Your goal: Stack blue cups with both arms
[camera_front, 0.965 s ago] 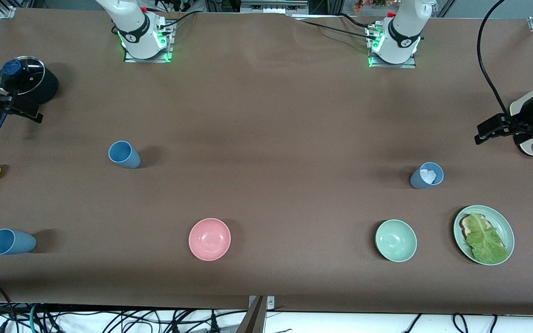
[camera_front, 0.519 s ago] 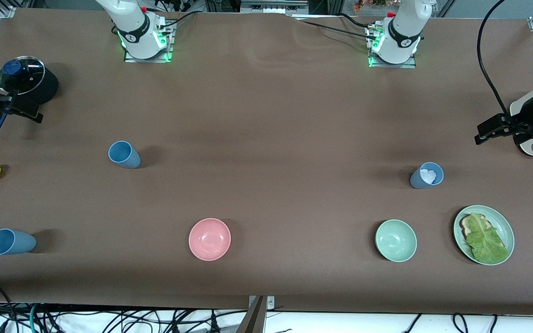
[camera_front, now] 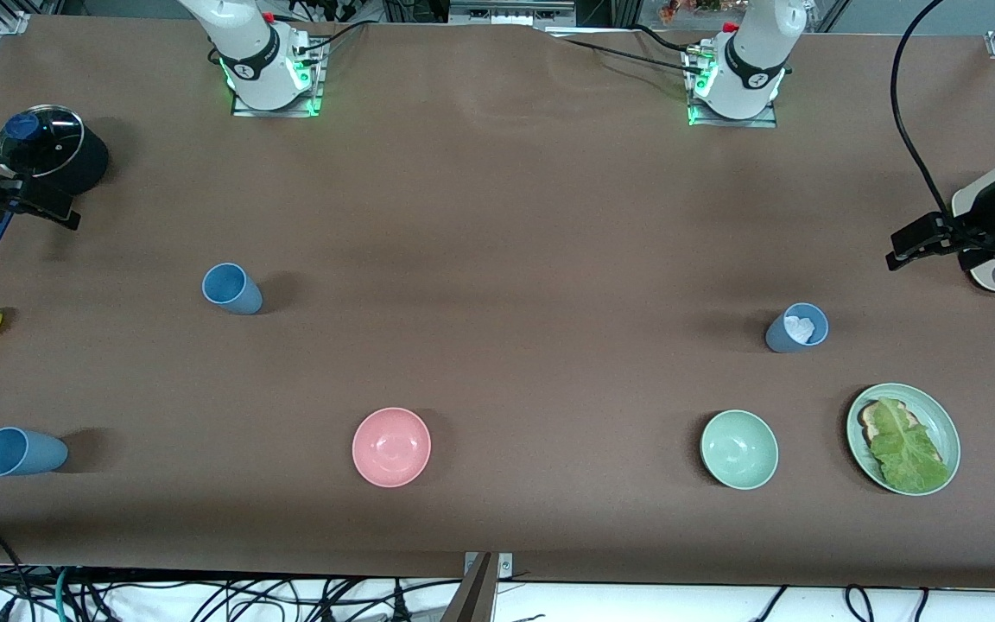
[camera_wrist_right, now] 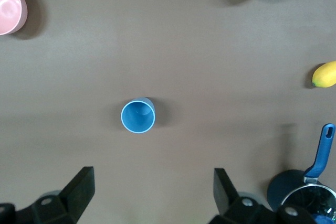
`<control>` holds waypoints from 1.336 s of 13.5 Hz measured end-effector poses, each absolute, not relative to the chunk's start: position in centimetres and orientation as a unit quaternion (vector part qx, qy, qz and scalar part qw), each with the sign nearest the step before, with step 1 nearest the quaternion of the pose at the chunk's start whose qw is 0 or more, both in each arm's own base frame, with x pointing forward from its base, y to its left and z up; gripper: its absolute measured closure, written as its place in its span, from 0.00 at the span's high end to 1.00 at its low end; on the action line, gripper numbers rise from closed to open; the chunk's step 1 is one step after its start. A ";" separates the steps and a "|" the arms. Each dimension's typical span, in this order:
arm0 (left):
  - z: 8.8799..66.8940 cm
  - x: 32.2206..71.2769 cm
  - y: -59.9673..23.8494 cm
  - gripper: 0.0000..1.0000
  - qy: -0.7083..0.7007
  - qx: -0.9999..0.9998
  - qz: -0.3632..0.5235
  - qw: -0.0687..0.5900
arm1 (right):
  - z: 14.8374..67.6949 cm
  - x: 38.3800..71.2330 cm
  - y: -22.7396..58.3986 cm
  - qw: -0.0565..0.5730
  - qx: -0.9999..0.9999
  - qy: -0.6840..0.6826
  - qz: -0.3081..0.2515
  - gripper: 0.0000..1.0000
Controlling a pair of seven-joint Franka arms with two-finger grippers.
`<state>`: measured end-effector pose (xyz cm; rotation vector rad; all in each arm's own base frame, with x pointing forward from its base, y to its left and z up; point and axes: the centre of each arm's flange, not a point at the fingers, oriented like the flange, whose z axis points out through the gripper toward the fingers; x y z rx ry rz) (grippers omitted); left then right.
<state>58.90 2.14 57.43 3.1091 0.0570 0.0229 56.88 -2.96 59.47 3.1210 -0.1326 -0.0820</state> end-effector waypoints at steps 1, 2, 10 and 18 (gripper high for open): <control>57.4 58.9 2.1 1.00 0.018 1.000 0.007 0.016 | 59.5 56.9 -3.0 0.008 0.999 -0.042 -0.026 1.00; 57.4 58.9 2.1 1.00 0.018 1.000 0.007 0.016 | 59.5 56.9 -3.0 0.008 0.999 -0.042 -0.026 1.00; 57.4 58.9 2.1 1.00 0.018 1.000 0.007 0.016 | 59.5 56.9 -3.0 0.008 0.999 -0.042 -0.026 1.00; 57.4 58.9 2.1 1.00 0.018 1.000 0.007 0.016 | 57.4 57.0 -2.1 0.006 0.997 -0.033 -0.067 1.00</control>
